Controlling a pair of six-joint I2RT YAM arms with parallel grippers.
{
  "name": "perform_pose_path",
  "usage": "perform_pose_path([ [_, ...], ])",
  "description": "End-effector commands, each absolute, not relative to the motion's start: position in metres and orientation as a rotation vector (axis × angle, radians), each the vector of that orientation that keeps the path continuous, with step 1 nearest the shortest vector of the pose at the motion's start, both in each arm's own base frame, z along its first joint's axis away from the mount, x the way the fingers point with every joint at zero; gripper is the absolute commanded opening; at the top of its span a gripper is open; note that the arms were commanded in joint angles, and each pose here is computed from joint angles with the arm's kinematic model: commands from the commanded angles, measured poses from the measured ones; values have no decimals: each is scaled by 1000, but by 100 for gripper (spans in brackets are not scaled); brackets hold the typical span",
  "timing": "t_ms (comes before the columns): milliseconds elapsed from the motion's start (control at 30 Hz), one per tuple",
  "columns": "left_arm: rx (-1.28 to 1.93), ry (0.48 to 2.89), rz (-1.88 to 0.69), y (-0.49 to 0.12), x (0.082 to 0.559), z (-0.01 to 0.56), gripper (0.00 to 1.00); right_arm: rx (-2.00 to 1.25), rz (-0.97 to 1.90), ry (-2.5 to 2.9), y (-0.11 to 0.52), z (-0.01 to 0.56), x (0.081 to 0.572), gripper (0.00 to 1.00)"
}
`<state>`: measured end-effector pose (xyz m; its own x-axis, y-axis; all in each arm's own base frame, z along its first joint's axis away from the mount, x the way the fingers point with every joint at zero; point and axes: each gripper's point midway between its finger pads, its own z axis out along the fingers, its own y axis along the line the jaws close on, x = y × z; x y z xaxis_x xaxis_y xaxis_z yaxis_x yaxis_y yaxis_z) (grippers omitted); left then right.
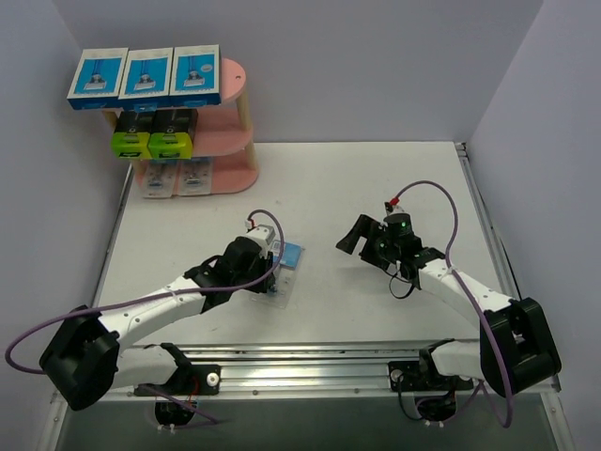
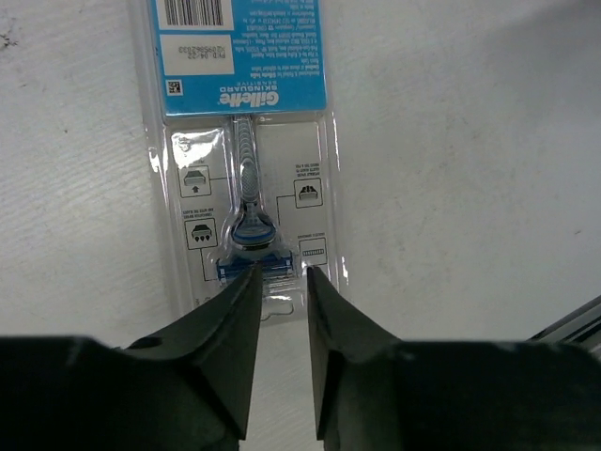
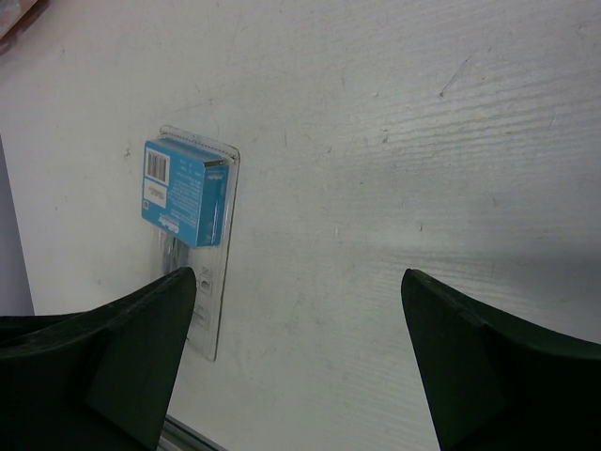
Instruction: Place and organize the shaving razors onto the shelf
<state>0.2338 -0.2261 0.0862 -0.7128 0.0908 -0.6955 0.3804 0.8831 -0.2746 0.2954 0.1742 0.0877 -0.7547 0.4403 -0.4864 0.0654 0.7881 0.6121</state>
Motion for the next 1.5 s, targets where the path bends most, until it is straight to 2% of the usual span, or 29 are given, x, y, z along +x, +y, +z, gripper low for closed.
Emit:
perform_pose_path([
  [0, 360, 2267, -487, -240, 253, 104, 36, 326, 792, 2344, 179, 83, 292, 86],
  [67, 376, 2286, -438, -239, 257, 96, 39, 320, 794, 2346, 179, 82, 291, 86],
  [233, 411, 2278, -395, -245, 268, 97, 57, 289, 787, 2357, 179, 78, 289, 86],
  [300, 418, 2283, -377, -245, 271, 94, 60, 287, 789, 2356, 179, 78, 290, 86],
  [433, 441, 2290, -343, -247, 277, 91, 60, 284, 784, 2365, 179, 74, 290, 87],
  [500, 446, 2296, -329, -246, 278, 90, 50, 283, 788, 2370, 179, 72, 290, 87],
  [533, 452, 2297, -320, -246, 279, 89, 40, 285, 786, 2371, 179, 71, 291, 86],
  [567, 454, 2298, -318, -247, 279, 89, 29, 283, 786, 2373, 180, 70, 290, 87],
  [600, 449, 2298, -310, -246, 280, 89, 10, 285, 786, 2371, 179, 70, 291, 87],
  [633, 449, 2303, -298, -245, 280, 87, 4, 284, 788, 2375, 180, 68, 291, 87],
  [767, 456, 2315, -270, -243, 282, 81, 2, 285, 794, 2383, 181, 65, 292, 87],
  [800, 460, 2315, -266, -243, 283, 81, 6, 285, 795, 2381, 181, 65, 292, 87],
  [833, 471, 2323, -253, -243, 283, 78, 21, 284, 794, 2385, 182, 64, 292, 87],
  [933, 473, 2326, -238, -243, 285, 75, 42, 281, 794, 2392, 182, 62, 292, 87],
  [1033, 467, 2332, -216, -240, 286, 72, 53, 280, 791, 2397, 182, 59, 292, 87],
  [1333, 489, 2376, -196, -243, 287, 50, 57, 284, 792, 2409, 180, 53, 292, 87],
  [1400, 489, 2378, -199, -244, 288, 46, 56, 283, 791, 2409, 180, 52, 293, 87],
  [1467, 492, 2395, -190, -244, 287, 39, 52, 283, 789, 2413, 180, 51, 293, 87],
])
